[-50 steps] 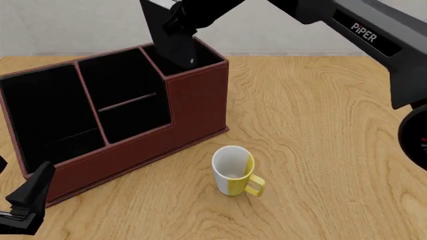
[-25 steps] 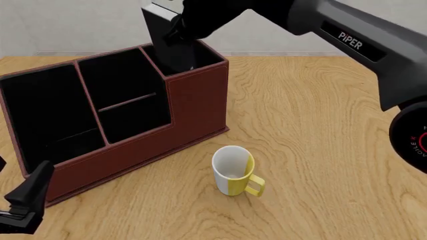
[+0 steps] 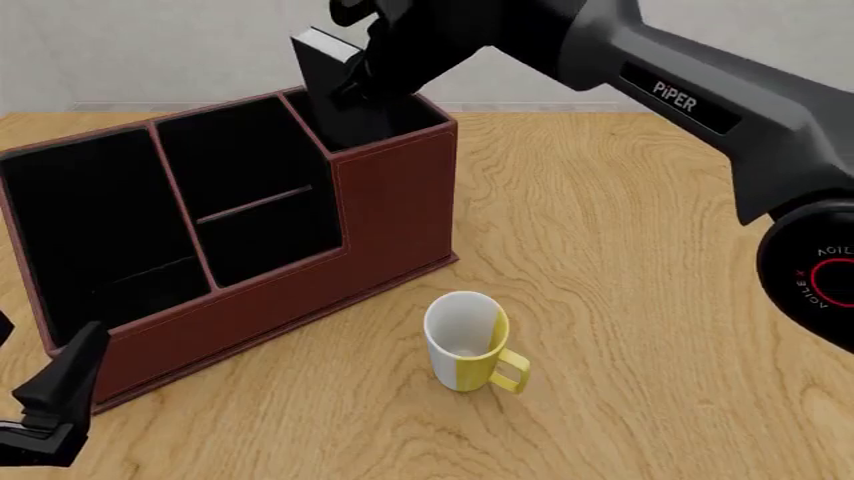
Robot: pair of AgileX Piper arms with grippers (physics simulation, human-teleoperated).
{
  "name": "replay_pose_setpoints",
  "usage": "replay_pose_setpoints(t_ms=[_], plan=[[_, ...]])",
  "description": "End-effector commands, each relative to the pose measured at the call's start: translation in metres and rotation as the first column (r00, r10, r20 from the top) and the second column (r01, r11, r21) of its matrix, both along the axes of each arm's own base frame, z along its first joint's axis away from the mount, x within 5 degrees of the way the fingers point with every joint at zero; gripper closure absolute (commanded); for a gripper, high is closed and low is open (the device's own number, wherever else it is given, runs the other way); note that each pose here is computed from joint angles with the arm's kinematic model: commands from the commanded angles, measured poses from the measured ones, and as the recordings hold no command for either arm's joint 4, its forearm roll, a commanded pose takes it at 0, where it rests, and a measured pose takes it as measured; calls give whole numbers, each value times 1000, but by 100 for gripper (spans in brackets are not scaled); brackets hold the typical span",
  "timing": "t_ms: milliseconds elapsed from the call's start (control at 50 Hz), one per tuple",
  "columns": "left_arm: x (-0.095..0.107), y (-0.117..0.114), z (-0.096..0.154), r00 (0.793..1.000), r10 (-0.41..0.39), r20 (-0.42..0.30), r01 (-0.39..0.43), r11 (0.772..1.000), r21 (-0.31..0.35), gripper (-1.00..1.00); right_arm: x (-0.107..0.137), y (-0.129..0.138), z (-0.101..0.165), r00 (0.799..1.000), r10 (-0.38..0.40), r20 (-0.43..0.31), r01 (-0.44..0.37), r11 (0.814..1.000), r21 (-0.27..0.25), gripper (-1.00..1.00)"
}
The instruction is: Pick up the book and place it in the right compartment of the caddy.
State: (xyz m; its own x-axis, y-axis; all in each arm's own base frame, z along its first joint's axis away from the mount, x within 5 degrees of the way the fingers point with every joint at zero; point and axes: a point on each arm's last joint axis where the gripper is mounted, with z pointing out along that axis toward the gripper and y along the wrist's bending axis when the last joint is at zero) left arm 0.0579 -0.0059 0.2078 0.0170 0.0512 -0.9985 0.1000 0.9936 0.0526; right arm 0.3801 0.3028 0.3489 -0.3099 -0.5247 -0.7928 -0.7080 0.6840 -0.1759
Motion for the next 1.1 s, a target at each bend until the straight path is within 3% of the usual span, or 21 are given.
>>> replay_pose_setpoints(t_ms=[20, 540, 880, 900, 1100], plan=[[1, 0, 0, 1000, 2, 2, -2, 1000, 2, -100, 1, 1, -3, 1000, -17, -1, 17, 999, 29, 100], [3, 0, 0, 1000, 5, -4, -5, 1000, 9, -100, 5, 5, -25, 999, -30, -27, 31, 999, 36, 100], [1, 0, -1, 1000, 5, -5, -5, 1000, 10, -100, 6, 5, -21, 999, -27, -17, 28, 999, 33, 100], [1, 0, -1, 1000, 5, -5, -5, 1000, 9, -100, 6, 5, -21, 999, -27, -17, 27, 999, 32, -100], [2, 0, 2, 1000, 3, -6, -3, 1000, 10, -100, 8, 3, -20, 999, -29, -12, 30, 999, 32, -100]])
